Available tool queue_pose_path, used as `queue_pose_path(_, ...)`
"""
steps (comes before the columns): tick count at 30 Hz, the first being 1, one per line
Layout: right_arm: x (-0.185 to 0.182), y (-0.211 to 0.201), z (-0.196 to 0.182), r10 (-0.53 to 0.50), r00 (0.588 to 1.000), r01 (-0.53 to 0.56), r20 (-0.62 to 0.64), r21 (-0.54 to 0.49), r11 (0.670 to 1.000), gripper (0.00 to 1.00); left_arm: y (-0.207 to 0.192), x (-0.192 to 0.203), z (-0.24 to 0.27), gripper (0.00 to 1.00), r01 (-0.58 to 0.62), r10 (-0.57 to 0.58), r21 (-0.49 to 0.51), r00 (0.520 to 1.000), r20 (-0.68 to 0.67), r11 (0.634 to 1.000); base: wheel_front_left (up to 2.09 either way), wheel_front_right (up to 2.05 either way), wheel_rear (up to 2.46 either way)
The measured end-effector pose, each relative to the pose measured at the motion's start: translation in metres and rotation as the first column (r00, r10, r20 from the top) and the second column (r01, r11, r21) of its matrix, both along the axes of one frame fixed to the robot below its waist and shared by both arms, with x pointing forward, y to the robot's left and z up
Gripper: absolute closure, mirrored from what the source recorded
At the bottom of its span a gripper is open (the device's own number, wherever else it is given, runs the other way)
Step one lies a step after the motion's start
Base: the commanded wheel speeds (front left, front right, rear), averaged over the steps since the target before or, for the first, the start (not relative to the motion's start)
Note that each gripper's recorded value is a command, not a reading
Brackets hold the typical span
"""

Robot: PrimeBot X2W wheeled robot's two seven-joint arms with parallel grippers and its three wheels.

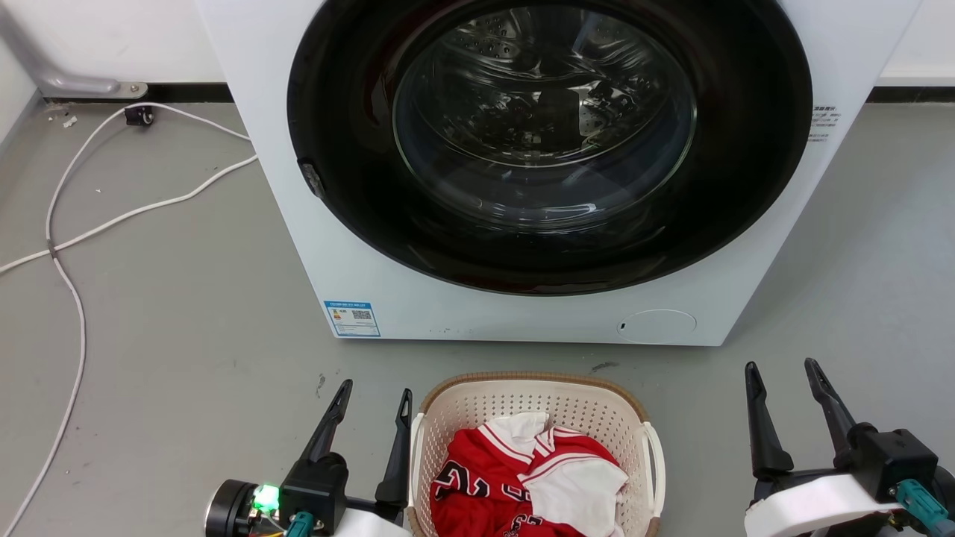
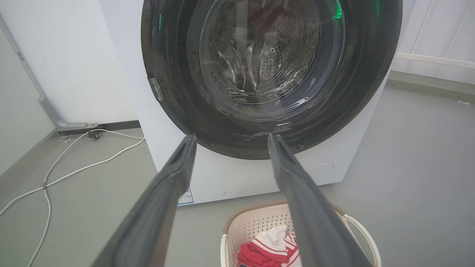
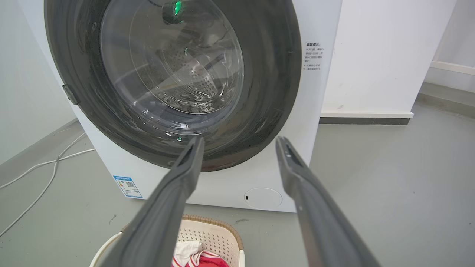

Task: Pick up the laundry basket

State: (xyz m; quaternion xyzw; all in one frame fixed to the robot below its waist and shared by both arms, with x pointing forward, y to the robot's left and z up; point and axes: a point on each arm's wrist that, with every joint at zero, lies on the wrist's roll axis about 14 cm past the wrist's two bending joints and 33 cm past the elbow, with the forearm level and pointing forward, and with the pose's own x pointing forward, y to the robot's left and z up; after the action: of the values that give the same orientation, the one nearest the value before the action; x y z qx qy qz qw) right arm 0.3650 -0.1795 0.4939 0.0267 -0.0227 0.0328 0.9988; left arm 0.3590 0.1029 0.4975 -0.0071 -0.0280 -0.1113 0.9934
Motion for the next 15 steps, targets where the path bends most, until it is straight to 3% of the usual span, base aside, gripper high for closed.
queue_pose_path(15, 0.013, 0.000, -0.014, 0.000, 0.999, 0.000, -0.040, -0.001, 1.000, 0.00, 0.001, 0.011, -0.019, 0.00, 0.004, -0.004, 0.001, 0.998, -0.058, 1.000, 0.00, 0.00, 0.00)
